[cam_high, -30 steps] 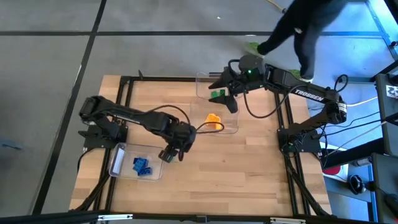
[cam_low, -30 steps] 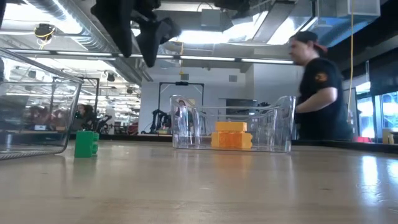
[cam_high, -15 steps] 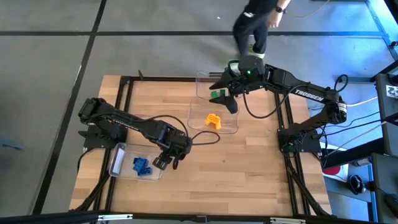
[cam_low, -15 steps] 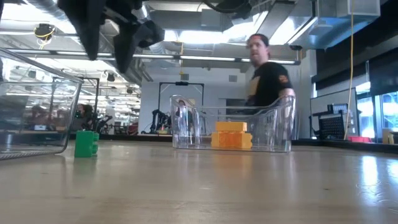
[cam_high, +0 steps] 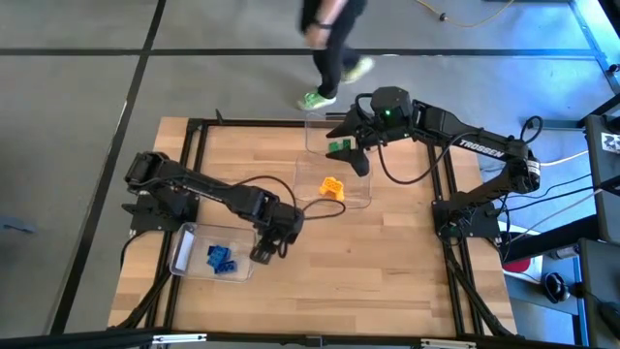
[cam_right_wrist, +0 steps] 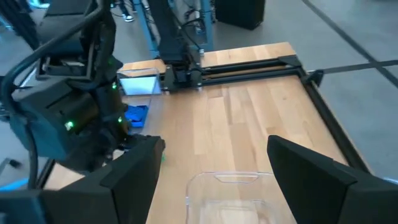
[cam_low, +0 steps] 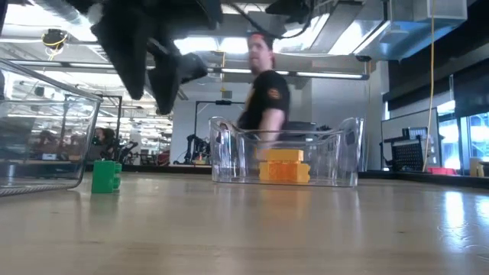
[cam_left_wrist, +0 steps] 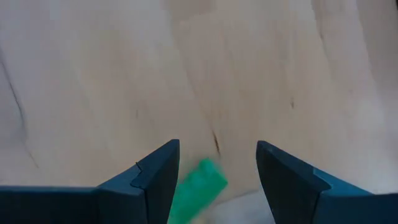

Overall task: Sort & place blocks by color
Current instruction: Put the green game piece into the top transparent bin

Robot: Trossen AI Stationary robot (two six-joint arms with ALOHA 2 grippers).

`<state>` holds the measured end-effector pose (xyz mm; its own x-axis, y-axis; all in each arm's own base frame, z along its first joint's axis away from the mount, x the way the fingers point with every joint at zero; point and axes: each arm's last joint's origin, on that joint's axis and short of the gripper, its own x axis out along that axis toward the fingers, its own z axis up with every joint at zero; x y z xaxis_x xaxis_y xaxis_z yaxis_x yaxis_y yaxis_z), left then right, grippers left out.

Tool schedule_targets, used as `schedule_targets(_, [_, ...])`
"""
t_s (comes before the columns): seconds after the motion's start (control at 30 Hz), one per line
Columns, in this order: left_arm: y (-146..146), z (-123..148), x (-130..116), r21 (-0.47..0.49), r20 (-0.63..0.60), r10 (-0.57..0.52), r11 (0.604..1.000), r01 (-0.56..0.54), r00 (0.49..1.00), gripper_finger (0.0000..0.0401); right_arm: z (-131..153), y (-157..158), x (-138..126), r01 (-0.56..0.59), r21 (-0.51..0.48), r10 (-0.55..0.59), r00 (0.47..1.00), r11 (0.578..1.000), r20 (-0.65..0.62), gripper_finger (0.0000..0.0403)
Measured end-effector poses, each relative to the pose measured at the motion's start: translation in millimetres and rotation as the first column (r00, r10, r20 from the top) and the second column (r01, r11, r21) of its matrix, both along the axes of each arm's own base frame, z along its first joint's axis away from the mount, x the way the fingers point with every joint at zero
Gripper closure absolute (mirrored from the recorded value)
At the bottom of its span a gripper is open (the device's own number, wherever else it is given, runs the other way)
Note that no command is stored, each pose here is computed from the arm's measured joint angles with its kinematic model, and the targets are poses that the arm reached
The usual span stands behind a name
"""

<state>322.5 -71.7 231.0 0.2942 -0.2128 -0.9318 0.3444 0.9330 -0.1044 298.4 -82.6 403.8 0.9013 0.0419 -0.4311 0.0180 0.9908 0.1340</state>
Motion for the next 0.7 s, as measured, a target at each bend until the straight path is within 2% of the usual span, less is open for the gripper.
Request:
schedule_targets(0.07, [4, 5, 1, -0.062, -0.046, 0.141, 0.988, -0.143, 0.989, 0.0197, 0, -1, 0, 0.015, -0.008, -0.015, 1.000, 1.000, -0.002, 0.0107])
schedule_targets(0.13, [6, 12, 5, -0.113, -0.067, 0.261, 0.957, -0.267, 0.963, 0.0197, 0, -1, 0, 0.026, -0.014, -0.026, 1.000, 1.000, -0.004, 0.0107])
schedule_targets(0.23, [9, 11, 0, -0.106, -0.199, 0.392, 0.903, -0.417, 0.898, 0.0197, 0, -2, 0, 0.046, -0.025, -0.046, 0.999, 0.999, -0.006, 0.0107])
schedule_targets(0.3, [14, 5, 5, -0.114, -0.239, 0.468, 0.857, -0.503, 0.851, 0.0197, 0, -2, 0, 0.058, -0.032, -0.058, 0.998, 0.998, -0.008, 0.0107])
schedule_targets(0.4, [27, 2, 5, -0.113, -0.321, 0.584, 0.758, -0.643, 0.745, 0.0197, 0, -2, 0, 0.065, -0.034, -0.065, 0.998, 0.997, -0.003, 0.0107])
schedule_targets(0.53, [41, -7, 14, -0.122, -0.372, 0.671, 0.649, -0.751, 0.641, 0.0197, 0, -3, 0, 0.080, -0.043, -0.081, 0.997, 0.996, -0.006, 0.0107])
schedule_targets(0.6, [47, -12, 21, -0.164, -0.422, 0.688, 0.582, -0.797, 0.590, 0.0197, 0, -3, 0, 0.083, -0.045, -0.083, 0.997, 0.996, -0.006, 0.0107])
schedule_targets(0.63, [49, -16, 22, -0.171, -0.462, 0.681, 0.560, -0.811, 0.568, 0.0197, 0, -3, 0, 0.083, -0.045, -0.083, 0.997, 0.996, -0.005, 0.0107])
schedule_targets(0.7, [53, -23, 26, -0.183, -0.559, 0.630, 0.541, -0.821, 0.540, 0.0197, 1, -3, 0, 0.089, -0.052, -0.089, 0.996, 0.995, 0.000, 0.0107])
